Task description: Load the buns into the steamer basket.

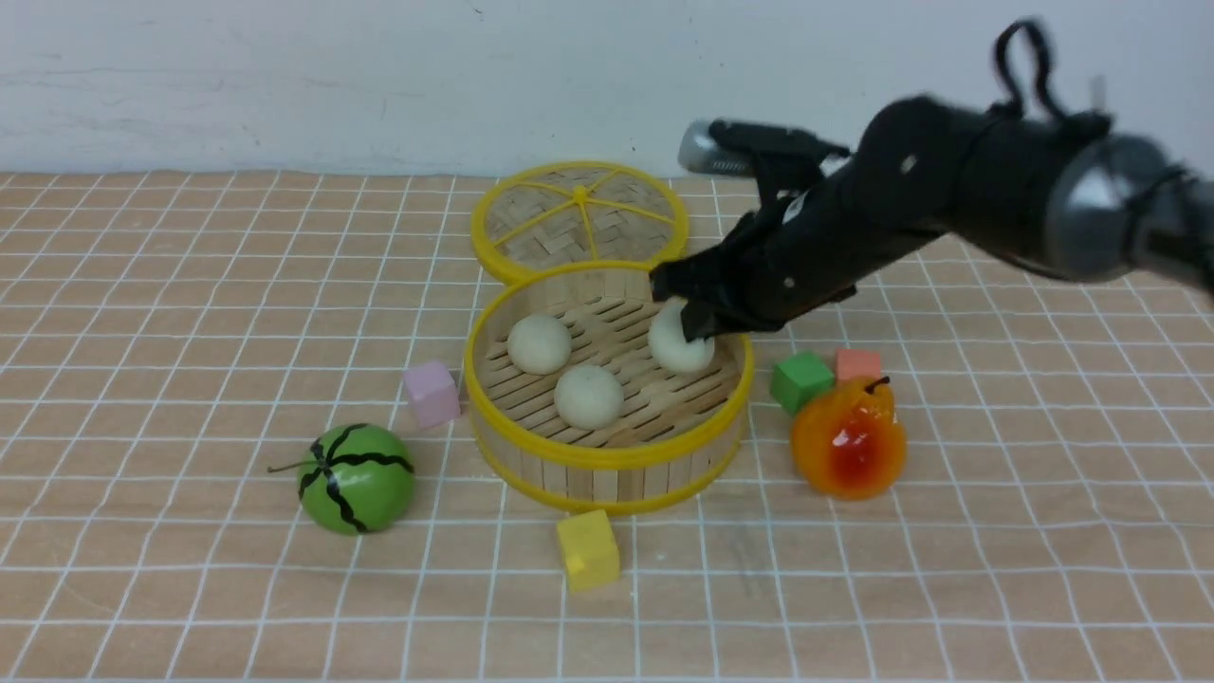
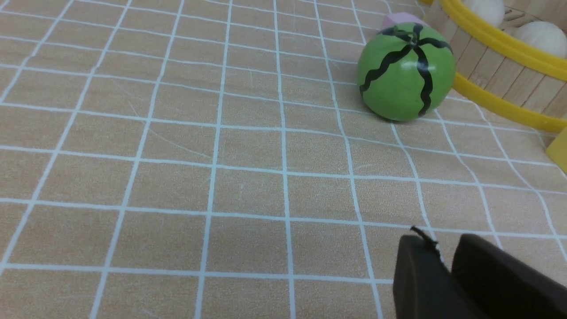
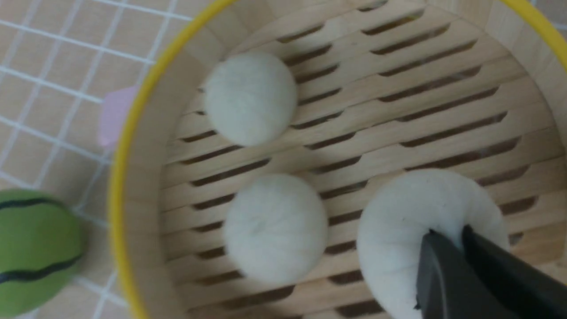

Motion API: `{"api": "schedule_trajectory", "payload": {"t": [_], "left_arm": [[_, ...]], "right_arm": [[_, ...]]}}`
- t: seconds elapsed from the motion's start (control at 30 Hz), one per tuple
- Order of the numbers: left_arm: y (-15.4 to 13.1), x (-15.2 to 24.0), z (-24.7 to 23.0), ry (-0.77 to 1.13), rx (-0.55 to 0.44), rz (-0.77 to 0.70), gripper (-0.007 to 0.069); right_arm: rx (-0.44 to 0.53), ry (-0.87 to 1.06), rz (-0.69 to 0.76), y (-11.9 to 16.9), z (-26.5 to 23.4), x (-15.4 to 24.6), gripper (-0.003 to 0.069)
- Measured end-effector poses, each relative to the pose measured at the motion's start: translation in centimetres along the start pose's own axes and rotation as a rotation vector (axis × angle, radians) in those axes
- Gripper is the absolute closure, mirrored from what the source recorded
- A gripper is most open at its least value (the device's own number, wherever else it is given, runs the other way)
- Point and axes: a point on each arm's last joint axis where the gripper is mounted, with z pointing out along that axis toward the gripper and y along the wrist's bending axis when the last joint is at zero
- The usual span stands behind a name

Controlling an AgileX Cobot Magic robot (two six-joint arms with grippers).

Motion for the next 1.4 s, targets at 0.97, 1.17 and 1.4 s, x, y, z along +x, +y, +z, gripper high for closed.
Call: {"api": "schedule_trajectory", "payload": {"t": [0.97,1.17,1.4], "left_arm": [[0.0,0.0,0.0,0.000,0.000,0.000,0.0491],[0.0,0.0,0.0,0.000,0.000,0.000,0.0484],[0.0,0.0,0.0,0.000,0.000,0.000,0.0482]], "right_arm": [[0.152,0.078,-0.125,3.5,-22.6,0.7,0.0324],[0.270,0.087,-0.128,2.7,-26.3,2.9,0.0544],[0.322,0.129,-0.124,1.6,-27.9,7.0,0.0679]]}}
